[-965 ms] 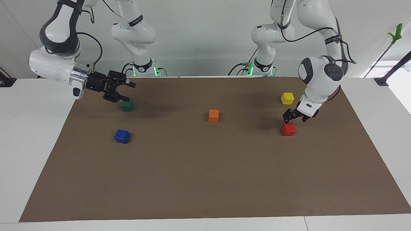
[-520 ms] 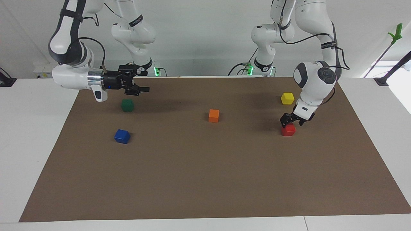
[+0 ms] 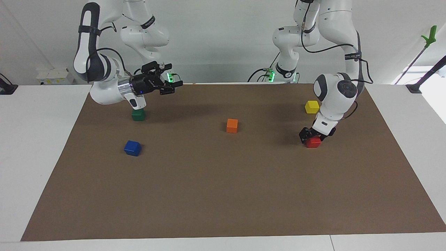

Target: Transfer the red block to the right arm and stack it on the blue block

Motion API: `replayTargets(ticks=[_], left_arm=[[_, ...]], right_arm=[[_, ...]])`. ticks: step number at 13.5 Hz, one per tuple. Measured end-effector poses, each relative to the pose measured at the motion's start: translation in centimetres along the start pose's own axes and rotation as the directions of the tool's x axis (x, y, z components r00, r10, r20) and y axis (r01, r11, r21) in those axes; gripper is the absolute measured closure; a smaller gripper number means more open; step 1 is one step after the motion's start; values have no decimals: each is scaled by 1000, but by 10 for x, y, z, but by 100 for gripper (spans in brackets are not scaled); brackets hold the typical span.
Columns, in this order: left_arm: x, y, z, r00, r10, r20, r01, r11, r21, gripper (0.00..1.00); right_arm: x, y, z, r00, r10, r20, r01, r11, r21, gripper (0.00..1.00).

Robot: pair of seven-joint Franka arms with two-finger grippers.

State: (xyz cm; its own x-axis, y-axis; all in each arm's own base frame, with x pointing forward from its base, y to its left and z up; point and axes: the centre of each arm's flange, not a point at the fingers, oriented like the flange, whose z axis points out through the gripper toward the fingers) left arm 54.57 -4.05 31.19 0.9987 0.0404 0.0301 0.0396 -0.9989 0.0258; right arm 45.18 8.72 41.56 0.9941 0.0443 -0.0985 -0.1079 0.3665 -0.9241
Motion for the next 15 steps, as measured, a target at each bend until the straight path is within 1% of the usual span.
replayTargets(ticks=[1,2,4,6,9,11,13,15], left_arm=[[0,-1,0,1000,-14,1,14,1000,0,9],[0,-2,0,999,-34,2,34,999,1,17],[0,-3,0,997,-74,22,74,997,1,46],[9,5,-20,981,-181,75,181,983,8,46],[28,34,-86,940,-301,161,299,954,33,46],[33,55,-140,891,-398,216,400,916,40,46],[28,78,-192,833,-485,265,492,869,45,46],[16,113,-238,759,-579,298,592,804,57,46]], right_arm=[[0,11,8,1000,24,4,-24,998,56,0],[1,22,14,999,43,7,-44,995,94,0],[6,39,27,997,72,7,-72,984,165,0],[8,58,44,996,91,11,-91,964,251,0],[9,86,67,995,101,3,-97,945,314,0],[8,97,77,993,116,-1,-109,937,333,0],[8,110,80,993,120,-10,-110,936,335,0],[7,123,79,995,104,-12,-93,934,346,0]])
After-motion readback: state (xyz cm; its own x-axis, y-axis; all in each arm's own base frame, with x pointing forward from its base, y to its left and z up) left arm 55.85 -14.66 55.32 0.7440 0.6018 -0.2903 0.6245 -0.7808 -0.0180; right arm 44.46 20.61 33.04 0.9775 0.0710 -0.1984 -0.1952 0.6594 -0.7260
